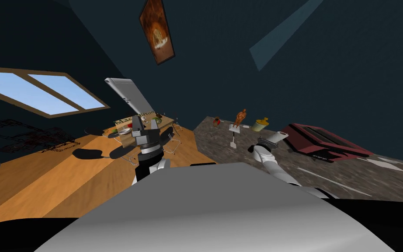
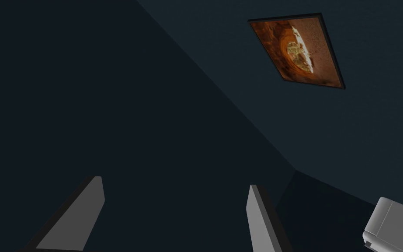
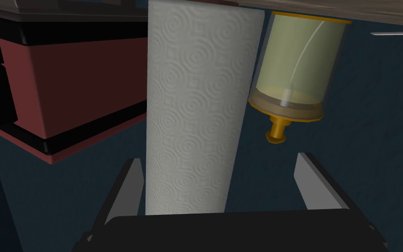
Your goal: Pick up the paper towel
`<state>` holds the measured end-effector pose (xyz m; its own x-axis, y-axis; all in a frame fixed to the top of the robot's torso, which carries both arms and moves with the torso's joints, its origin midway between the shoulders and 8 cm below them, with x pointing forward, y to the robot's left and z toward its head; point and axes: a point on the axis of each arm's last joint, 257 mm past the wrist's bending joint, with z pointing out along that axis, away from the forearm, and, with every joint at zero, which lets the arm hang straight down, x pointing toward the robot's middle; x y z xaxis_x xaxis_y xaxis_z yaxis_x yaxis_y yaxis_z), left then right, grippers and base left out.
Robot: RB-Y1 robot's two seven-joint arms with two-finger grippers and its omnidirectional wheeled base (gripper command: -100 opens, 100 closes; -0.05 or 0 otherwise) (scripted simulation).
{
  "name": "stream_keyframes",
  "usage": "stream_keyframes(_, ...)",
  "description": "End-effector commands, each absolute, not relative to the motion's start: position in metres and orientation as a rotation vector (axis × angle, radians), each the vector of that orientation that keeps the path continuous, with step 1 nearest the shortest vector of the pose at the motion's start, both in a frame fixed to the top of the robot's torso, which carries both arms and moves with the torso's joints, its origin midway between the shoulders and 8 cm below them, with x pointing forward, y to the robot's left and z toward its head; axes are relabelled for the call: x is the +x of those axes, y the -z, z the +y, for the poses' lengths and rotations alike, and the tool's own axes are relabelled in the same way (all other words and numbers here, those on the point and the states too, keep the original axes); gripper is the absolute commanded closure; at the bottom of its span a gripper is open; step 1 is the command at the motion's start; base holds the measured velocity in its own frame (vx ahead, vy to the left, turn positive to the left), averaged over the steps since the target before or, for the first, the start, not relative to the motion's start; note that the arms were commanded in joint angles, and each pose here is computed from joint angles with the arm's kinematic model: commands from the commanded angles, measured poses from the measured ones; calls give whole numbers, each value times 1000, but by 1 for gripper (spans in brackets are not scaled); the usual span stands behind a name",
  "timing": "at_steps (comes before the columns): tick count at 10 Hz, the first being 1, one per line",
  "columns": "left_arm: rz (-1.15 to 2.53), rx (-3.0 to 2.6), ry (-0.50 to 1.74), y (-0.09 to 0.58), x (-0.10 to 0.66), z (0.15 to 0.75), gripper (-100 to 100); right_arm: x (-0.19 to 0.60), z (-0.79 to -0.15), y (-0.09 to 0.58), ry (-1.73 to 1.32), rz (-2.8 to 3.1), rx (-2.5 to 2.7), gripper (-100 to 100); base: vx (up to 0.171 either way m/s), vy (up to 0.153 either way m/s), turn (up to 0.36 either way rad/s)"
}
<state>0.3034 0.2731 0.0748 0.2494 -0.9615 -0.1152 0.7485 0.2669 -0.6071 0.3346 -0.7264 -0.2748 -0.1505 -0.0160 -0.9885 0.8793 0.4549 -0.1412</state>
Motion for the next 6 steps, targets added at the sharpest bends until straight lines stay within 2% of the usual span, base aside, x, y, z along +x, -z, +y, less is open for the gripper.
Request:
stream_keyframes(1,524,-483,1227,-75,303,273,0,313,-743,267,975,1506,813,-100,-4,14,125)
stream_keyframes(2,524,-483,1227,-75,303,273,0,311,-745,266,977,1500,819,-100,0,5,-59)
stream_keyframes(4,524,-483,1227,-75,303,273,0,281,-766,256,1018,1478,842,-100,-1,17,222)
stream_keyframes(5,524,-483,1227,-75,303,273,0,285,-761,257,1008,1485,834,-100,0,0,0)
stream_keyframes(6,524,-483,1227,-75,303,273,0,284,-762,256,1009,1484,834,100,2,2,24)
